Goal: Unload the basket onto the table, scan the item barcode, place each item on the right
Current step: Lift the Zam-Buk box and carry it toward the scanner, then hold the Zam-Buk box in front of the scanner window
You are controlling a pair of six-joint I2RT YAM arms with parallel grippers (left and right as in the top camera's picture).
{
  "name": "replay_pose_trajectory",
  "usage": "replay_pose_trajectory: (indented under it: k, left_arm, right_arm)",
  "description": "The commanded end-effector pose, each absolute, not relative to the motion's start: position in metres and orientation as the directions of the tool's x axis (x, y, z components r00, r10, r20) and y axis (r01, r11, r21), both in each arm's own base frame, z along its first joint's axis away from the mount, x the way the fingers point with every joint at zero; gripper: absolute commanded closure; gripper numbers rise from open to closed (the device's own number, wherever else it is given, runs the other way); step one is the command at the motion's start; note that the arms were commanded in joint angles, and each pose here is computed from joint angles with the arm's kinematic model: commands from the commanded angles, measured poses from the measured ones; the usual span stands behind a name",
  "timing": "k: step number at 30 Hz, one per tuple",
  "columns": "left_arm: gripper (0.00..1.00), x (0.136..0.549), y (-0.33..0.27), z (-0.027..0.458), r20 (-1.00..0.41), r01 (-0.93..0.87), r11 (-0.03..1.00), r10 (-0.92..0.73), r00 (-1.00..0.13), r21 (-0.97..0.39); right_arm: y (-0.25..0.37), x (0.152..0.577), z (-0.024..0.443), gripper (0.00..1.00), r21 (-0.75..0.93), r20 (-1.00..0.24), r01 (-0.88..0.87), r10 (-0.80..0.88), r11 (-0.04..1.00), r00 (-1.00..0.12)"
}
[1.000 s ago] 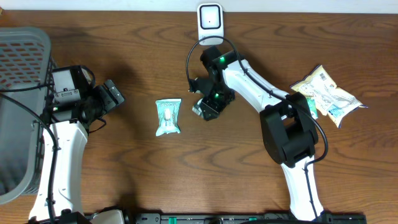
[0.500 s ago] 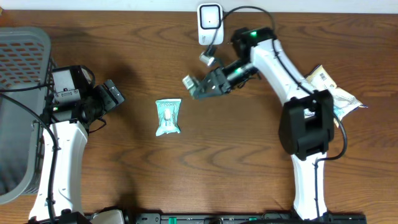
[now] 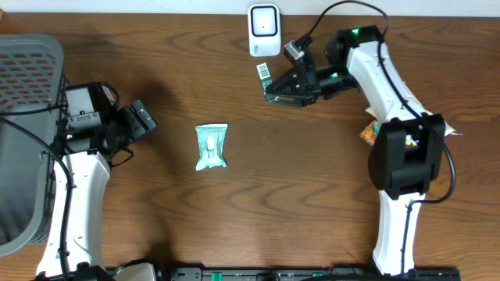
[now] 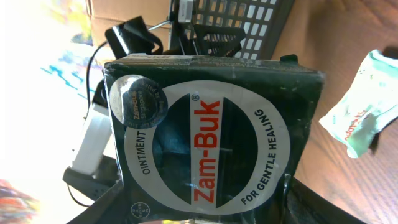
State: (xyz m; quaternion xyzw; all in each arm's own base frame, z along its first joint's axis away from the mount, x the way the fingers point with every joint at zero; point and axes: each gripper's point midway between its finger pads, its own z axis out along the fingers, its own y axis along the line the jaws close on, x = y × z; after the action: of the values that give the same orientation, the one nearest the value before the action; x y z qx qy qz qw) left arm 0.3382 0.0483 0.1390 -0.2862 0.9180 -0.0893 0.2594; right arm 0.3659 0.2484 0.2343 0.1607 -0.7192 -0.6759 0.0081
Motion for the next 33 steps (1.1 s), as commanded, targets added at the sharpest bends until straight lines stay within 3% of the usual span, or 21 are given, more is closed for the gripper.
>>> replay_pose_trajectory:
  k: [1,7,11,12,16,18,22,27,33]
  left_arm:
    - [0.02,0.338,0.052,0.14,-0.432,-0.481,0.824,-0.567,-0.701,-0.301]
    - [0.02,0.338,0.051,0.14,-0.432,-0.481,0.824,-0.567,-0.701,-0.301]
    - [0.02,0.338,0.052,0.14,-0.432,-0.481,0.824,-0.567,-0.701,-0.301]
    - [0.02,0.338,0.052,0.14,-0.432,-0.481,0.824,-0.567,-0.701,-0.301]
    - [0.02,0.338,0.052,0.14,-0.432,-0.481,0.824,-0.567,-0.701,-0.301]
    - [0.02,0.338,0.051,0.14,-0.432,-0.481,0.824,-0.567,-0.701,-0.301]
    - [0.02,0.338,0.052,0.14,-0.432,-0.481,0.824,-0.567,-0.701,-0.301]
    - [0.02,0.338,0.052,0.14,-0.432,-0.481,0.824,-0.567,-0.701,-0.301]
    - [0.03,0.338,0.052,0.14,-0.432,-0.481,0.824,-0.567,-0.701,-0.301]
  right_arm:
    - [0.242,0.357,0.267,0.43,0.924,-0.361,-0.38,-0.248,0.032,-0.899]
    - [0.24,0.355,0.267,0.53,0.887,-0.425,-0.457,-0.276,0.064,-0.862]
    - [0.243,0.373,0.226,0.53,0.839,-0.358,-0.462,-0.346,0.288,-0.867]
    - [0.246,0.386,0.206,0.52,0.787,-0.315,-0.448,-0.348,0.424,-0.883]
    - [0.25,0.413,0.175,0.51,0.621,-0.298,-0.435,-0.317,0.652,-0.9]
    - [0.242,0.436,0.159,0.5,0.456,-0.328,-0.41,-0.279,0.79,-0.902]
    - [0.214,0.481,0.153,0.49,0.069,-0.458,-0.342,-0.275,0.937,-0.845]
    - [0.183,0.528,0.189,0.47,-0.356,-0.631,-0.113,-0.328,0.928,-0.703]
    - [0.193,0.568,0.222,0.57,-0.53,-0.718,-0.053,-0.482,0.846,-0.502]
